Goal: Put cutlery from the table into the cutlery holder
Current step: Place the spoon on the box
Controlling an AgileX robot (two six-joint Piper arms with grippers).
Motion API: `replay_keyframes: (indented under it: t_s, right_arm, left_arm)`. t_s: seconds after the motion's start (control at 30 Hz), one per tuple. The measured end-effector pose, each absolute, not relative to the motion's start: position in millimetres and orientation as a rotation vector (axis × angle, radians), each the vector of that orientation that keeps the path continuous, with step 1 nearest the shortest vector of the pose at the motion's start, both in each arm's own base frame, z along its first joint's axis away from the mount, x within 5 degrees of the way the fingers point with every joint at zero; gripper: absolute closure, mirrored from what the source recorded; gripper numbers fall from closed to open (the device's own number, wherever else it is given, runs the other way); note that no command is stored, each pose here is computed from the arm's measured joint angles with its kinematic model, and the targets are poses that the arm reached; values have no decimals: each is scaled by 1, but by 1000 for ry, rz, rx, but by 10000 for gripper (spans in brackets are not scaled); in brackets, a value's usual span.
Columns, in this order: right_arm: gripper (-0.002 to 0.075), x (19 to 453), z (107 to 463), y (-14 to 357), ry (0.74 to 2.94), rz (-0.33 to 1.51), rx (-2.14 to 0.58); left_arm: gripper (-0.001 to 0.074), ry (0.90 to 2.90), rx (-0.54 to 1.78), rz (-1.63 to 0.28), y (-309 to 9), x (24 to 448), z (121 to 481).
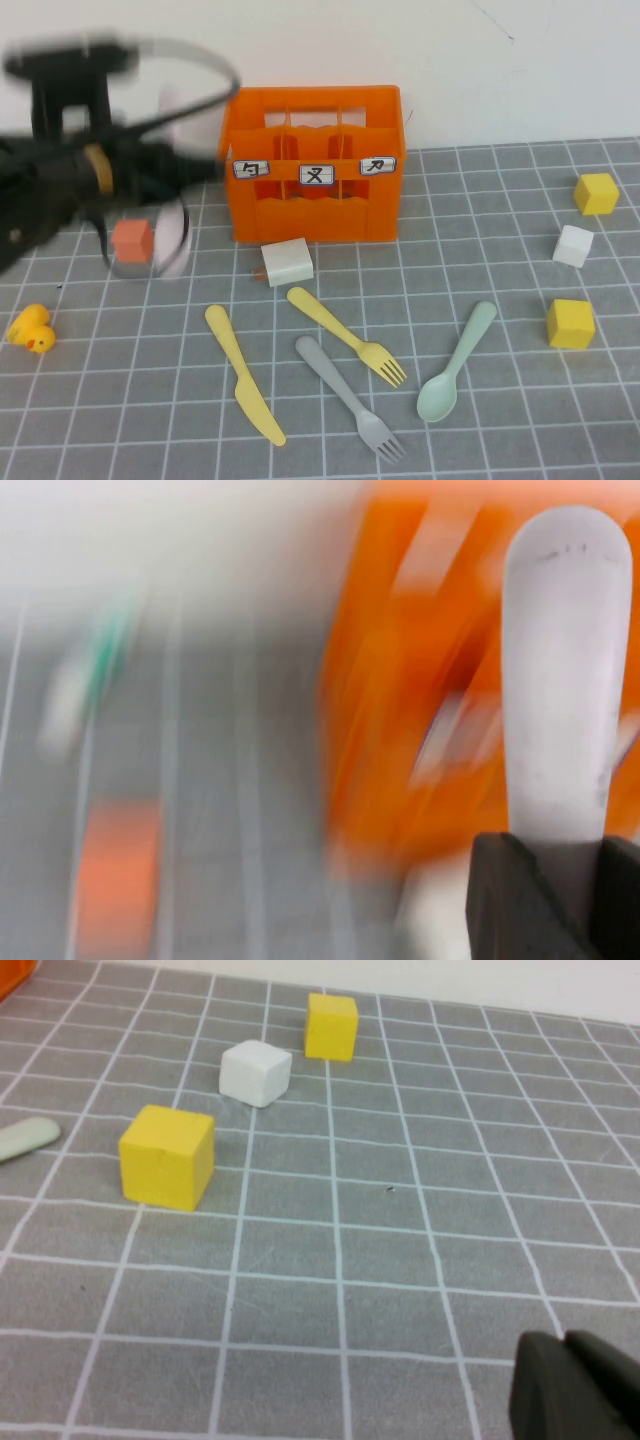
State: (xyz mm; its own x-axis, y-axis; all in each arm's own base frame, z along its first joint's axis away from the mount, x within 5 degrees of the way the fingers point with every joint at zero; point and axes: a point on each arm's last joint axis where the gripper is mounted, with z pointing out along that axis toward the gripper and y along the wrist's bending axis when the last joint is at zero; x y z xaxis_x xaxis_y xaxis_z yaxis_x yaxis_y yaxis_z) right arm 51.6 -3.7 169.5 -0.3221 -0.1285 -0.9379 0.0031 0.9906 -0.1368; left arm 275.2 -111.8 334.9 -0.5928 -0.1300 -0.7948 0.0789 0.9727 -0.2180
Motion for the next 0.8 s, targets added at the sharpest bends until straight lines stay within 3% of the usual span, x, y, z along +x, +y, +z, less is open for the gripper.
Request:
replay_keyframes:
  t_s: [0.13, 0.27, 0.53, 0.8]
  right_arm:
    - [729, 52, 169, -4, 1895, -132, -90]
    - [729, 52, 169, -4, 1895, -132, -90]
    - [729, 52, 169, -4, 1895, -132, -90]
    - [729, 52, 169, -4, 1895, -132, -90]
  left_arm:
    - [612, 1853, 172, -369, -127, 288, 369]
    - [612, 1620, 387, -423, -149, 302, 377]
    - [612, 1580, 499, -391, -170, 340, 352]
    - [612, 1554, 272, -462, -142, 380, 331]
